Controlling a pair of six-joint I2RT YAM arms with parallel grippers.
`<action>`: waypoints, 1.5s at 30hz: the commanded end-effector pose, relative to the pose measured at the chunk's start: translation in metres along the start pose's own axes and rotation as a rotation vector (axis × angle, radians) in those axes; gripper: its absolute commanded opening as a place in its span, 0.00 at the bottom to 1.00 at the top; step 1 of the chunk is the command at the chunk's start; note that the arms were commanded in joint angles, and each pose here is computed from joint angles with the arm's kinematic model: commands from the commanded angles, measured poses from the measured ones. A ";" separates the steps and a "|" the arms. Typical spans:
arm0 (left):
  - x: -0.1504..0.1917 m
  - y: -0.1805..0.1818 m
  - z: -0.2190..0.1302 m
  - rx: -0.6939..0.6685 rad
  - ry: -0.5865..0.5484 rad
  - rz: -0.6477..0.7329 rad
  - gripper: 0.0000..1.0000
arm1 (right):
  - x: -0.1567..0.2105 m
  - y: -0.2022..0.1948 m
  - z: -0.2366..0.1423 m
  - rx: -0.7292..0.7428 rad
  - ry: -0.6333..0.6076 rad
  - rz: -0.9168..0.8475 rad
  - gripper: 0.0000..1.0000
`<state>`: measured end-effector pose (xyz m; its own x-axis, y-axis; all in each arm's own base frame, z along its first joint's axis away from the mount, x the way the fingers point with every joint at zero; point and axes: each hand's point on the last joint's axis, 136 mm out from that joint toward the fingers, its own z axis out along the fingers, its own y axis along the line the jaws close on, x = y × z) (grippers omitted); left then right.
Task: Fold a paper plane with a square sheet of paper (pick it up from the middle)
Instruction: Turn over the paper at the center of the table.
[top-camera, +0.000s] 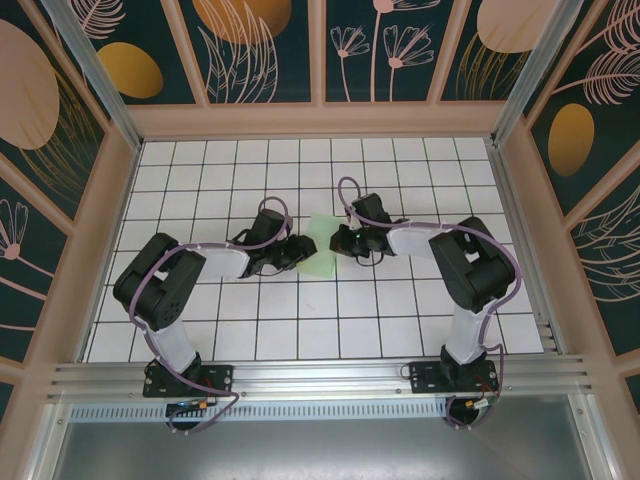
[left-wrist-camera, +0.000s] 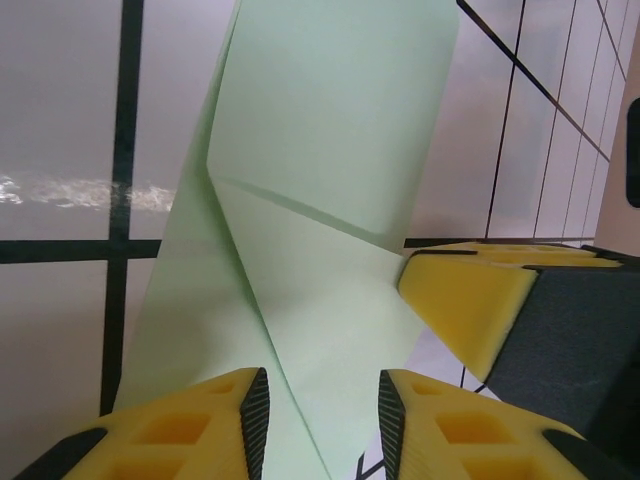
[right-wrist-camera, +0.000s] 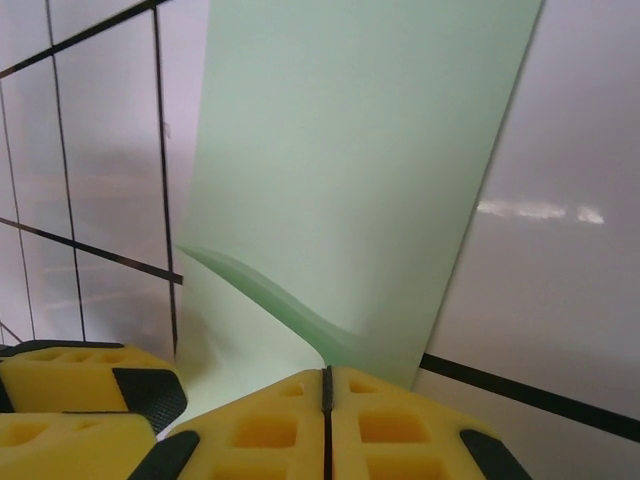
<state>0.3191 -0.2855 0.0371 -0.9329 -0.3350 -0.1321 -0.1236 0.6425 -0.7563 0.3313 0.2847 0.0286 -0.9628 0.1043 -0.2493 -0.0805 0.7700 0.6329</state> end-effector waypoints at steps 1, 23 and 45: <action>-0.002 -0.009 0.005 0.024 0.003 0.007 0.38 | -0.010 -0.007 -0.008 -0.008 -0.054 0.041 0.09; -0.008 -0.010 0.023 -0.007 0.029 0.036 0.38 | 0.003 -0.027 -0.003 -0.010 -0.021 0.108 0.10; -0.014 -0.005 0.025 -0.069 0.014 0.052 0.36 | 0.010 -0.036 -0.004 -0.017 -0.015 0.129 0.10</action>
<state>0.3417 -0.3031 0.0246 -0.9421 -0.3037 -0.1425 -0.1107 0.6824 -0.7226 0.3337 0.2651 0.0186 -0.9550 0.1977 -0.2212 -0.0087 0.7266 0.6870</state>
